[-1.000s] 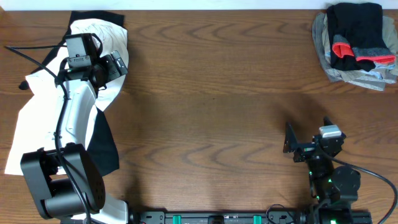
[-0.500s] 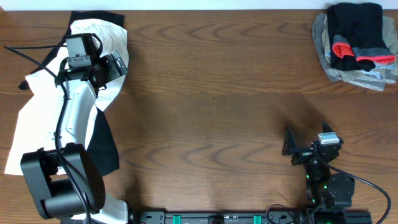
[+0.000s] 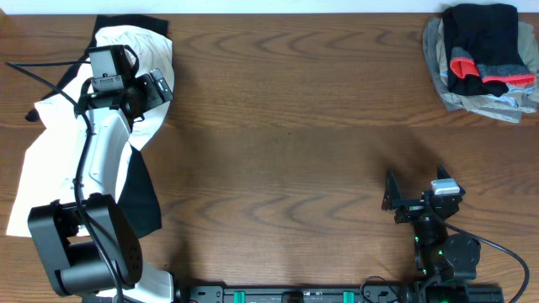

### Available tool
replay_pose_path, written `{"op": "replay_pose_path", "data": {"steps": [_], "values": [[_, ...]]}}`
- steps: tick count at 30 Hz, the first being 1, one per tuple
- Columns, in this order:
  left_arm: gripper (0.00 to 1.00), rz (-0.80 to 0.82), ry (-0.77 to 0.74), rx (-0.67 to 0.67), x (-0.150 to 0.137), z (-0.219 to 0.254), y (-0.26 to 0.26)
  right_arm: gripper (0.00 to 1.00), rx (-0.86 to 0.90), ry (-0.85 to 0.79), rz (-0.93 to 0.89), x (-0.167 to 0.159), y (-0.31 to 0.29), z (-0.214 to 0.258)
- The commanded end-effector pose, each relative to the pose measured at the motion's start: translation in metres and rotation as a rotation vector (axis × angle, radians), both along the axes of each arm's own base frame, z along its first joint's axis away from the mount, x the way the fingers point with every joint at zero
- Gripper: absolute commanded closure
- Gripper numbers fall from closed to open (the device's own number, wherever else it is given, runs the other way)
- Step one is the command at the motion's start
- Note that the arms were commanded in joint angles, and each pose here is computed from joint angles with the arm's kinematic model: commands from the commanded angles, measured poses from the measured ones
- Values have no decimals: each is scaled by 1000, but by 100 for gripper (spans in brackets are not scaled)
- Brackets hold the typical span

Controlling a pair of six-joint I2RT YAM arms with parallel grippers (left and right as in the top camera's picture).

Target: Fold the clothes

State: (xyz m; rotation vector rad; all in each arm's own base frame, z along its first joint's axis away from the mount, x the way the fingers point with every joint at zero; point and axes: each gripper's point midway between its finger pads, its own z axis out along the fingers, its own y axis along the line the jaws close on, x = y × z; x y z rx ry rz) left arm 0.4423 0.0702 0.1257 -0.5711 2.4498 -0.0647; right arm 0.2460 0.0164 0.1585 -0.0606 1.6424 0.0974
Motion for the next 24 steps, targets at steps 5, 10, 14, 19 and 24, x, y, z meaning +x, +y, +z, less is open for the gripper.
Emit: {"op": "replay_pose_path", "data": {"steps": [5, 10, 14, 19, 24], "values": [[2, 2, 9, -3, -2, -4, -1, 1, 17, 12, 4, 0, 2, -3], [2, 2, 9, -3, -2, -4, -1, 1, 17, 12, 4, 0, 2, -3], [2, 3, 9, -3, -2, -4, -1, 1, 17, 12, 4, 0, 2, -3], [2, 2, -9, -1, -3, 5, -1, 1, 17, 12, 4, 0, 2, -3], [2, -15, -62, 21, -20, 46, -4, 1, 17, 12, 4, 0, 2, -3]]}}
